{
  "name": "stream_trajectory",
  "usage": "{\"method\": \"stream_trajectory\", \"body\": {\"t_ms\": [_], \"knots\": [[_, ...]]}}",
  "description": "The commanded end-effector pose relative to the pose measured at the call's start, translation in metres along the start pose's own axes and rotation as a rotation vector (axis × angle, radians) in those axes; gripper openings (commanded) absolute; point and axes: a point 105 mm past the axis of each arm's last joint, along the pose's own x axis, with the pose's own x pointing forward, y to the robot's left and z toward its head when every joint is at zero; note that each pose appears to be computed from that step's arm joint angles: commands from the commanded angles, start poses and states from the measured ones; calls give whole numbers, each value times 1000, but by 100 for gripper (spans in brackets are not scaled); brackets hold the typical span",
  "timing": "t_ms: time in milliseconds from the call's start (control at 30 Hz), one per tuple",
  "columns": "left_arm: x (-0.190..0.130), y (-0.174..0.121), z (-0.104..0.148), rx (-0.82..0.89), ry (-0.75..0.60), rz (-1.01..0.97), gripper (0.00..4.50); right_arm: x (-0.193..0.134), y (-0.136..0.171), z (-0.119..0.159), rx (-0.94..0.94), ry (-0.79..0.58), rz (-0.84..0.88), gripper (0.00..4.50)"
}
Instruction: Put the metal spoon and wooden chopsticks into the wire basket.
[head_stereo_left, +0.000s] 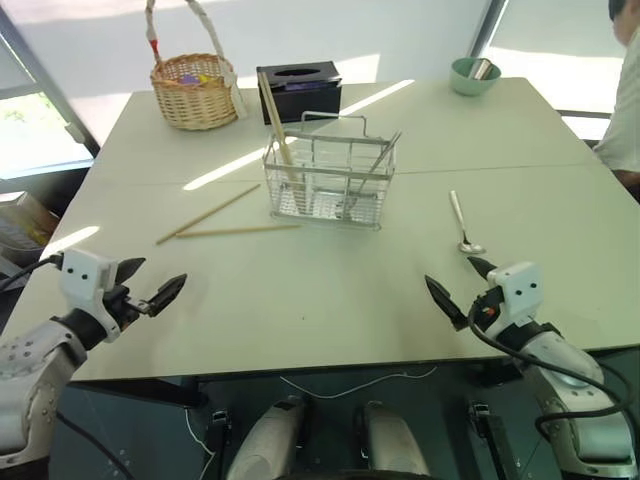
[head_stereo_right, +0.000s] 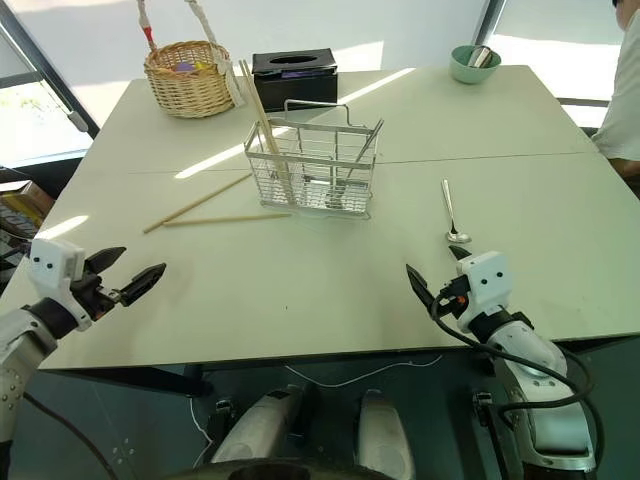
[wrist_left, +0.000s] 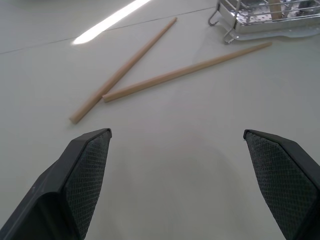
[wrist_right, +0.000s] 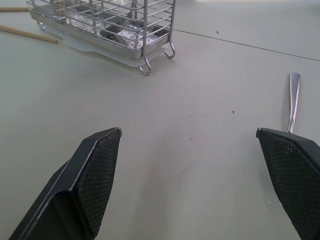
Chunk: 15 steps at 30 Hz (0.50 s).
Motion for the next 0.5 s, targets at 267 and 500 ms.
{"method": "stream_trajectory", "body": {"t_ms": [267,500], "knots": [[-3,-4,5,14,-21,-15,447,-1,1,19,-31,-54,4,450],[-4,-3,5,19,-16,-7,447,-1,1,21,-30,-57,-1,450]]}}
